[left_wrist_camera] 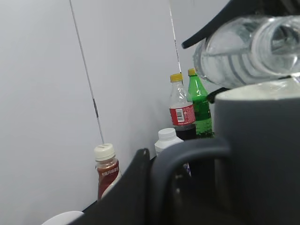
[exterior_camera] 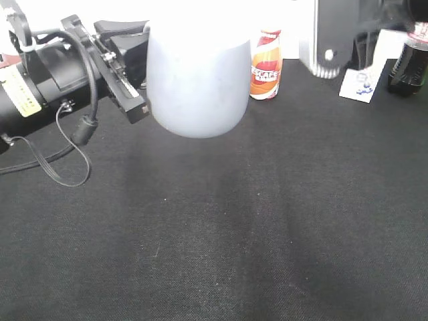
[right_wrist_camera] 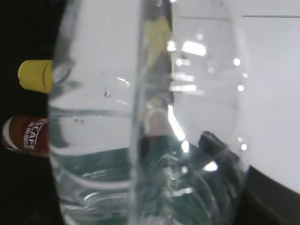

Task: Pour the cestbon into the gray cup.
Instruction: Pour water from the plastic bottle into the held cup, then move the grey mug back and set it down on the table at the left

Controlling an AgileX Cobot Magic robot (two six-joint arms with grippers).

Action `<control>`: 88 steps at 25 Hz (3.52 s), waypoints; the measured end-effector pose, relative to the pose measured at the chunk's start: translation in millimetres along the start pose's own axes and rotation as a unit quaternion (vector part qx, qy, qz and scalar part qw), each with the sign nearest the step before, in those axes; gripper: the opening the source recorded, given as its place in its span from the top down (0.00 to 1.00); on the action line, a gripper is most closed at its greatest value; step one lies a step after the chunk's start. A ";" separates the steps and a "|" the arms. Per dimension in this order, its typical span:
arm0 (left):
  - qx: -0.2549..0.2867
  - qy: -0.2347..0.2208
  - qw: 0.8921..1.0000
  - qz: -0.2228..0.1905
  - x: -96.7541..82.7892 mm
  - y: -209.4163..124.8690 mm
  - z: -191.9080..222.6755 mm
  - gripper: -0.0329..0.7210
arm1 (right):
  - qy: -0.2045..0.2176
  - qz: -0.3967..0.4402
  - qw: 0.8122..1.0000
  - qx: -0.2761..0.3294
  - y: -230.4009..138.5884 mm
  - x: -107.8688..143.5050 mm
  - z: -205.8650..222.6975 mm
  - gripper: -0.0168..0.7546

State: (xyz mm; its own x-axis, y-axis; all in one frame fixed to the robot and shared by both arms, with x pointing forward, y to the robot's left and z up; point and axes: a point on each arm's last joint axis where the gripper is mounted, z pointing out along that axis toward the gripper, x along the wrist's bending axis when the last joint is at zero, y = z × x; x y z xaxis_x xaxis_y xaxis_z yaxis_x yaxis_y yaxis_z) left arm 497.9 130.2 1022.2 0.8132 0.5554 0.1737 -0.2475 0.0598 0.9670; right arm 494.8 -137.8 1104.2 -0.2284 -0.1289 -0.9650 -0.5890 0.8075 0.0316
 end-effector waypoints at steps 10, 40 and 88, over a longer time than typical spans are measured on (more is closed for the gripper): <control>0.000 0.000 1.000 0.000 0.0 0.0 0.0 0.90 | -0.009 -0.012 1.000 0.000 0.1 -6.3 -0.3 0.35; 0.002 0.016 1.000 -0.006 2.9 -0.4 -0.1 0.90 | -0.048 0.330 0.942 -0.048 5.9 -16.0 -1.1 0.35; 0.137 0.467 0.873 0.043 157.8 -108.7 -64.5 0.90 | -0.091 0.597 0.791 -0.098 4.1 -9.0 7.1 0.35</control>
State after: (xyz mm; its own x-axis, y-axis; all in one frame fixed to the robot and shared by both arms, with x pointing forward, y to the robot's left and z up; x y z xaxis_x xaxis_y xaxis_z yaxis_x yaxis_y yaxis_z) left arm 619.2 264.9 932.5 -0.0171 0.9893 0.1446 -0.0479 -0.1453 0.9882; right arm 500.0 -129.2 1111.1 -0.6084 0.7571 -0.2380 -0.1512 0.1839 0.9713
